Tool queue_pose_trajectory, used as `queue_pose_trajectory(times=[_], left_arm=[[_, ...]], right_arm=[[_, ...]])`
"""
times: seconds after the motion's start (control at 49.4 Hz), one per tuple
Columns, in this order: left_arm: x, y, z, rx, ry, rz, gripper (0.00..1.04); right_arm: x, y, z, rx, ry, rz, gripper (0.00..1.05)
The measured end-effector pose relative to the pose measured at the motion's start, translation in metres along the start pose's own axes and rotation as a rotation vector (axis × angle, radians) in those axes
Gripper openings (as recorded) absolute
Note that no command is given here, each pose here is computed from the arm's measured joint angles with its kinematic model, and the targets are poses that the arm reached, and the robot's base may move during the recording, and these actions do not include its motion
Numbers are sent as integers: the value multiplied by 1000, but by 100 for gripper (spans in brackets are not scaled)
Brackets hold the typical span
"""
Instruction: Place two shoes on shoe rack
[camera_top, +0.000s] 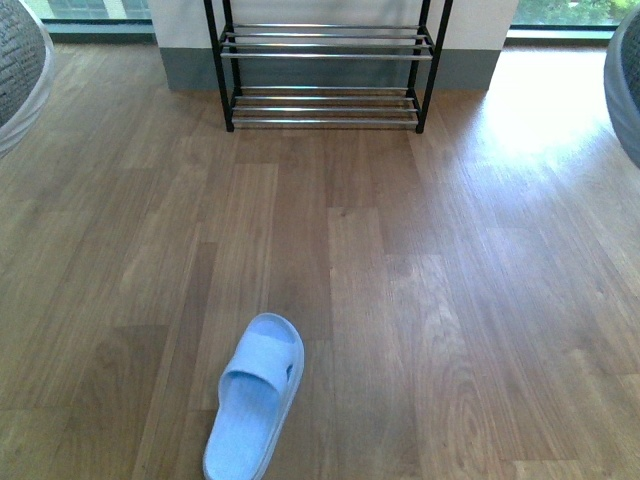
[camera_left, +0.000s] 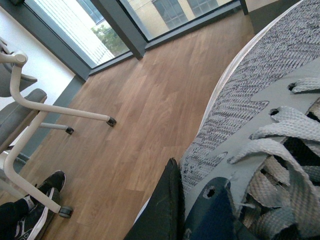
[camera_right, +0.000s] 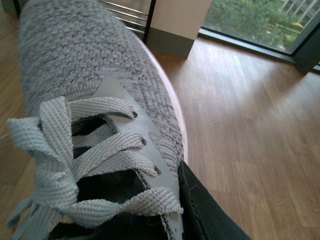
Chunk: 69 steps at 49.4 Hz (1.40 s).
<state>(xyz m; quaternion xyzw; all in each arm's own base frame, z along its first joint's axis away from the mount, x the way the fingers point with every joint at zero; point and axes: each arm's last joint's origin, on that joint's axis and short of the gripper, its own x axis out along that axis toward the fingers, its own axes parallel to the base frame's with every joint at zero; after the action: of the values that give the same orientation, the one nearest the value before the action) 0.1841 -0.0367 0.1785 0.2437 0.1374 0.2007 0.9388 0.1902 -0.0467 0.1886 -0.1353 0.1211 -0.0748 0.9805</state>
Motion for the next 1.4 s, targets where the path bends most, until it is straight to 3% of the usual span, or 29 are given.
queue_pose_trajectory(times=[1.396], left_arm=[[0,0,0,0,0,1,2]], right_arm=[[0,0,1,0,-6,6,1]])
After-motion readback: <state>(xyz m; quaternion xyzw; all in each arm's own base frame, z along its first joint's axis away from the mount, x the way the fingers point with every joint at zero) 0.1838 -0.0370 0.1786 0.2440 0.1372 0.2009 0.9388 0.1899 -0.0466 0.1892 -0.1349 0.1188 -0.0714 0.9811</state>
